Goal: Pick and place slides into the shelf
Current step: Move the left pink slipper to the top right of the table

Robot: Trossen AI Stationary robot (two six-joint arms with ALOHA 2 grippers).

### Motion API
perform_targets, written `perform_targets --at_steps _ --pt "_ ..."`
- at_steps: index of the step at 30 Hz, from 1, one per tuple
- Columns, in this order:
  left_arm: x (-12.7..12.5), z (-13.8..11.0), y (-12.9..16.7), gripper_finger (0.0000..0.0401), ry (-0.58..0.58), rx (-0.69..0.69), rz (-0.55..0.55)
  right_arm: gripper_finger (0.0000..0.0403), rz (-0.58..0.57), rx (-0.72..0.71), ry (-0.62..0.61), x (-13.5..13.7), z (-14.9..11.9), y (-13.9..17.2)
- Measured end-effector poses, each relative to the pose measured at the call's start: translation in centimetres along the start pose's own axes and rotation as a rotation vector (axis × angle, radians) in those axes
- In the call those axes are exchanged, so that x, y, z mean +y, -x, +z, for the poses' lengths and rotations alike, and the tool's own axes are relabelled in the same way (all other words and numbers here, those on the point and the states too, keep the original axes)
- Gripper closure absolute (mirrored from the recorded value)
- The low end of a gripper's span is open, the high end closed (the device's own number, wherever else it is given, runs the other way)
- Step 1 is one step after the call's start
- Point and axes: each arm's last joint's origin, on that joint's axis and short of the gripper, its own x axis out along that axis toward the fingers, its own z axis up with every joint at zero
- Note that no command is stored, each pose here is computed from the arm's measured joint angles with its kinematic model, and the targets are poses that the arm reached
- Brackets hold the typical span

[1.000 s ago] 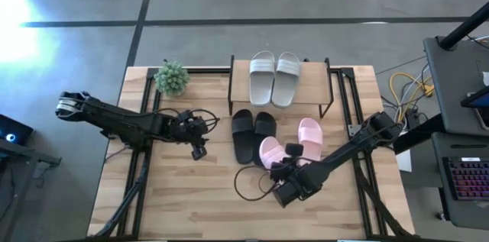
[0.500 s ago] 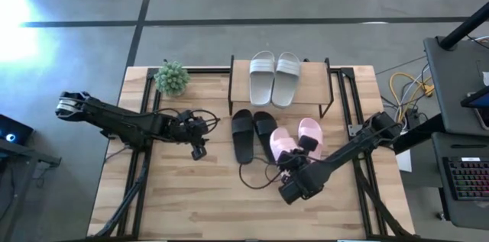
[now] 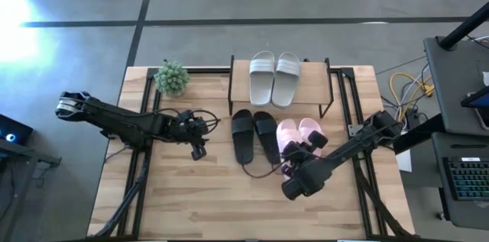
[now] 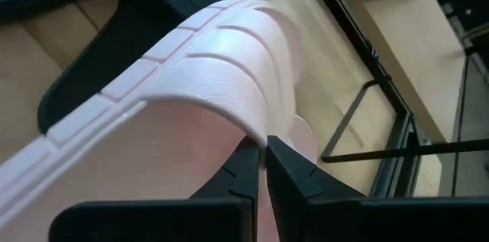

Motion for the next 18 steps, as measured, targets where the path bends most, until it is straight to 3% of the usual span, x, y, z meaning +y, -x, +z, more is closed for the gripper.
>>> perform_targets --at_steps 12,18 --pt "0.0 0.0 0.0 0.0241 0.000 0.000 0.000 0.0390 0.074 0.111 0.001 0.6 2.2 -3.8" --pt "0.0 0.0 0.0 0.0241 0.006 0.000 0.000 0.0390 0.177 0.146 -0.035 1.3 3.1 -5.6"
